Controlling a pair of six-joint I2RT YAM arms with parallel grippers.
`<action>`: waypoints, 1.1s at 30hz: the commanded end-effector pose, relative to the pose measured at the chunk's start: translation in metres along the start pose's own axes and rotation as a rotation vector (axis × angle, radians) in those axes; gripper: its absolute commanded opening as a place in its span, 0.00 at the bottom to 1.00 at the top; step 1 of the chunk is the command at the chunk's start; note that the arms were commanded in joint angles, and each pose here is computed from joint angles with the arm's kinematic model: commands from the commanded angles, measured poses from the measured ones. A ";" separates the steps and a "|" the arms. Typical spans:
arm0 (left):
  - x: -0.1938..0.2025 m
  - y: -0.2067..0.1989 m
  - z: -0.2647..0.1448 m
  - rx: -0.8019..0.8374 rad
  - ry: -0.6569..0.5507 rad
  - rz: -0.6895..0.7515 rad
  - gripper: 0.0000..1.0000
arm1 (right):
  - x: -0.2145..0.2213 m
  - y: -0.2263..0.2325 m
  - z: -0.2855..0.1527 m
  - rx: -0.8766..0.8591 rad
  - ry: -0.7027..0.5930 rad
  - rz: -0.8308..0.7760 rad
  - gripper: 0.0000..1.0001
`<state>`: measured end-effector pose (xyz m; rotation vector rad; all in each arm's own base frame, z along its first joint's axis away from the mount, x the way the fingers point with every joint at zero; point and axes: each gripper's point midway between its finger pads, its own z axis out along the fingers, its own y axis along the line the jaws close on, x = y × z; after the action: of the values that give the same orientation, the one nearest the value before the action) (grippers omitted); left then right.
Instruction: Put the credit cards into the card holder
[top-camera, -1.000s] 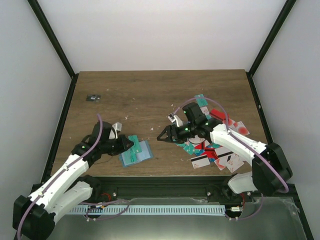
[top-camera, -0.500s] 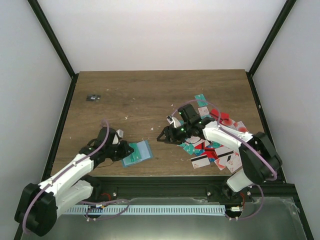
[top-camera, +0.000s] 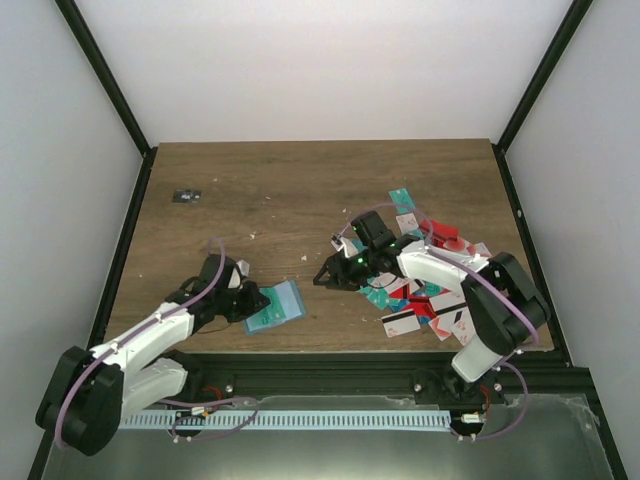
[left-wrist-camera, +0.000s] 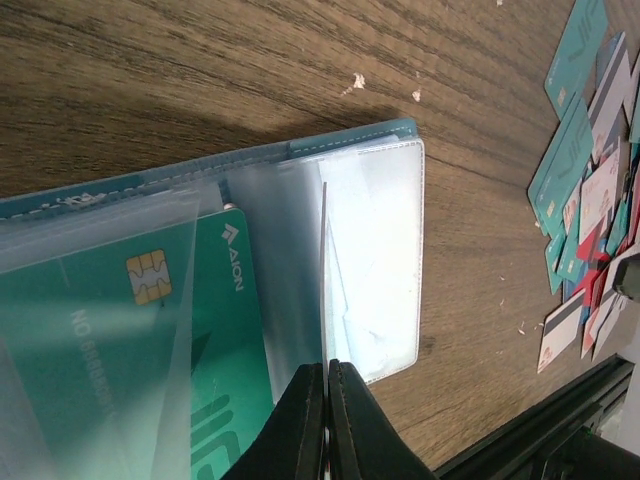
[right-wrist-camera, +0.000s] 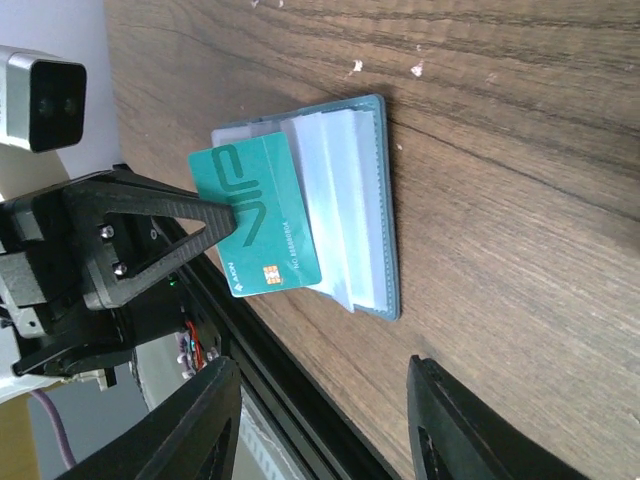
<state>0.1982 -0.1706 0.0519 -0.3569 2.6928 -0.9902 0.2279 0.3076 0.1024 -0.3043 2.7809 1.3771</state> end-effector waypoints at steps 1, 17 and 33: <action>0.000 0.003 0.002 0.002 0.005 -0.020 0.04 | -0.020 0.006 0.003 -0.010 -0.030 -0.029 0.47; 0.010 0.014 0.006 0.041 0.072 -0.089 0.04 | -0.024 -0.007 0.049 0.035 0.053 -0.047 0.40; 0.011 0.017 0.017 0.059 0.104 -0.069 0.04 | -0.005 -0.037 0.080 0.113 0.143 -0.023 0.24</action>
<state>0.1951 -0.1754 0.0374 -0.4061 2.7340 -1.1588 0.2346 0.3397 0.0268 -0.3922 2.9530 1.2497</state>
